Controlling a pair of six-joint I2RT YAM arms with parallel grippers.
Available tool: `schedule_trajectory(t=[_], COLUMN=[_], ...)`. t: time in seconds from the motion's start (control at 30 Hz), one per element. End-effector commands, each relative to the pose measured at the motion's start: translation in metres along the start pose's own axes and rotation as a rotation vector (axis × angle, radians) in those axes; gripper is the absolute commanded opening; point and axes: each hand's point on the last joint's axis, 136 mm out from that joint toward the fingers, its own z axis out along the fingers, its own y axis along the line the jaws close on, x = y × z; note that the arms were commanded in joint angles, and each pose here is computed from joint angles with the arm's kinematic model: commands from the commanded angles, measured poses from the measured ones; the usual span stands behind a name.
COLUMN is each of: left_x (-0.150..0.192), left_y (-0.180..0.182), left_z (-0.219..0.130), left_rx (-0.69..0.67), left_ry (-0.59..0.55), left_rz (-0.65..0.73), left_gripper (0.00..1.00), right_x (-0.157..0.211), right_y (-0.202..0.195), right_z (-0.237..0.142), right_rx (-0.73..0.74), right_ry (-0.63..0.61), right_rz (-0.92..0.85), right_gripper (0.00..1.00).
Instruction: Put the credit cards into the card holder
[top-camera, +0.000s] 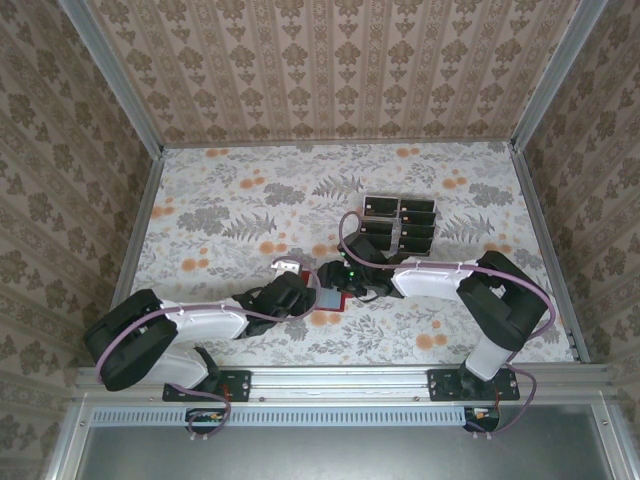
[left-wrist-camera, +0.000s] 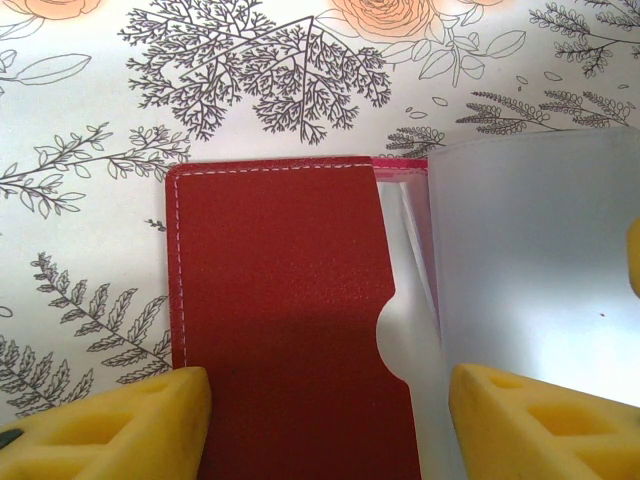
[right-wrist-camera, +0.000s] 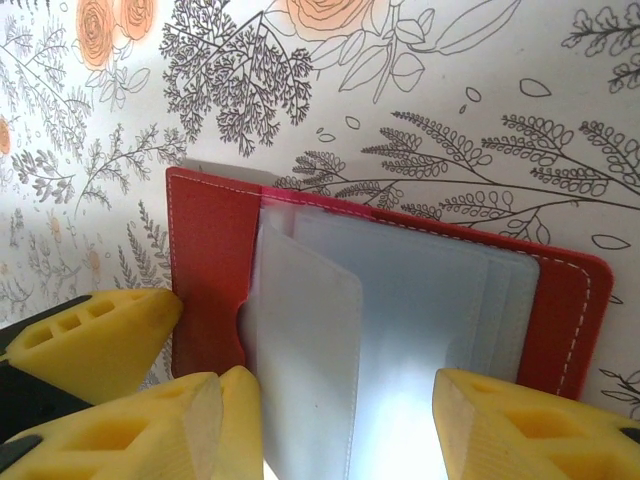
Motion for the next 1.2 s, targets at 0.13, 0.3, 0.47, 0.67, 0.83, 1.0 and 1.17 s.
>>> schedule_trajectory(t=[0.13,0.3,0.47,0.67,0.83,1.0,1.17], left_x=[0.015,0.006,-0.003,-0.014,-0.008,-0.007,-0.011], left_y=[0.007,0.01,0.035,0.063,0.075,0.072,0.068], left_z=[0.002,-0.012,-0.044,-0.077,-0.08,-0.077,-0.073], left_rx=[-0.02,-0.023,-0.053,-0.089,-0.088,-0.086,-0.081], left_ry=[0.038,0.005,-0.094,-0.19,-0.192,-0.168,-0.16], left_rz=[0.0,-0.025,-0.11,-0.194,-0.27,-0.263,-0.252], left_gripper=[0.66,0.71,0.79,0.87,0.91,0.93,0.94], right_x=[-0.005,-0.007,-0.005,0.003,0.013,0.019,0.014], right_y=[0.023,0.044,0.062,0.08,0.081,0.078,0.093], right_z=[0.009,0.007,0.009,0.029,0.054,0.069,0.058], right_rx=[-0.039,-0.065,-0.08,-0.07,-0.039,-0.022,-0.058], right_ry=[0.008,0.01,0.023,0.059,0.093,0.12,0.113], right_rz=[-0.016,-0.042,-0.063,-0.094,-0.103,-0.102,-0.135], right_gripper=[0.59,0.59,0.59,0.59,0.59,0.59,0.59])
